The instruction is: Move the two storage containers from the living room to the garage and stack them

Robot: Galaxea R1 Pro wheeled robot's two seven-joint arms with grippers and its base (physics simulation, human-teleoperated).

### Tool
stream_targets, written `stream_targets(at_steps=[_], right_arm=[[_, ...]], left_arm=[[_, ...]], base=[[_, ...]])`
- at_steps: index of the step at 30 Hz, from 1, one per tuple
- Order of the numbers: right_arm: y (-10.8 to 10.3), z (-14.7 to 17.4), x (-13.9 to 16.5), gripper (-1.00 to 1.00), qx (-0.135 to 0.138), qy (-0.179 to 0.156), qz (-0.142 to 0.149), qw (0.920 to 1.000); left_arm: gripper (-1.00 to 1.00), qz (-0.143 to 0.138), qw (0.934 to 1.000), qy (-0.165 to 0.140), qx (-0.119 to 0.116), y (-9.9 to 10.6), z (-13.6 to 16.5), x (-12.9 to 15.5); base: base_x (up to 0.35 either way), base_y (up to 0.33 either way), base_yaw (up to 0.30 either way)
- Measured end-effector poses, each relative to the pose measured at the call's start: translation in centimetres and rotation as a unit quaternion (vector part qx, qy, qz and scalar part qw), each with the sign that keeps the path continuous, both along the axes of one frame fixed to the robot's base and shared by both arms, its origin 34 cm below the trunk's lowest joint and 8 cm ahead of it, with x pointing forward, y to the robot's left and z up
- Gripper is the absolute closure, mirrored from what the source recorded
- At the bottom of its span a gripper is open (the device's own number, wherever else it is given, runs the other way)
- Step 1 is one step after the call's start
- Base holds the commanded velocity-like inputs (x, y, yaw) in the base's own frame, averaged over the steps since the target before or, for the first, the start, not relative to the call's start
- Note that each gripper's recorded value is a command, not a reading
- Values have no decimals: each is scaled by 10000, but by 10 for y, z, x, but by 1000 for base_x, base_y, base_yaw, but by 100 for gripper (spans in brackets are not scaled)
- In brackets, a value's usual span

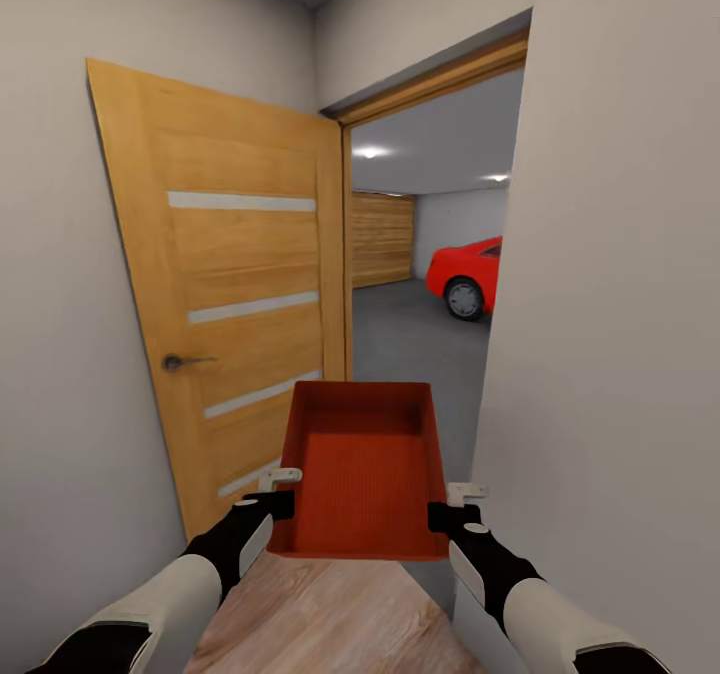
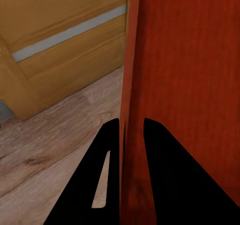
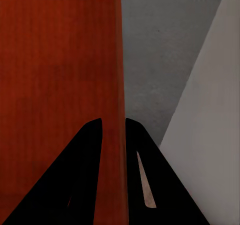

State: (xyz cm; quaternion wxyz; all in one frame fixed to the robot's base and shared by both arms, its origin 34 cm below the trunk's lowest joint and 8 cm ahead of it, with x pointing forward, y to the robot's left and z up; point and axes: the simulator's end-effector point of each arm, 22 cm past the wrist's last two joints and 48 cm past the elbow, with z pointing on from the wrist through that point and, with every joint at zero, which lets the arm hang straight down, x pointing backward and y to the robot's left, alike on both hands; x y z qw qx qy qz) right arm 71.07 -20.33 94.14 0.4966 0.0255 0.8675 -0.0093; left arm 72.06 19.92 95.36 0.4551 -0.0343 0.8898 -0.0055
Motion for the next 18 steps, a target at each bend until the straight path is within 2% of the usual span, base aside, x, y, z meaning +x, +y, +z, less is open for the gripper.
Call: stream_targets(at_steps=[18], right_arm=[[0,-1,0,100,-2,16,-1,10000]], left_arm=[[100,0,10000,18,-1,0,-1,0]], base=[[121,102,-228]])
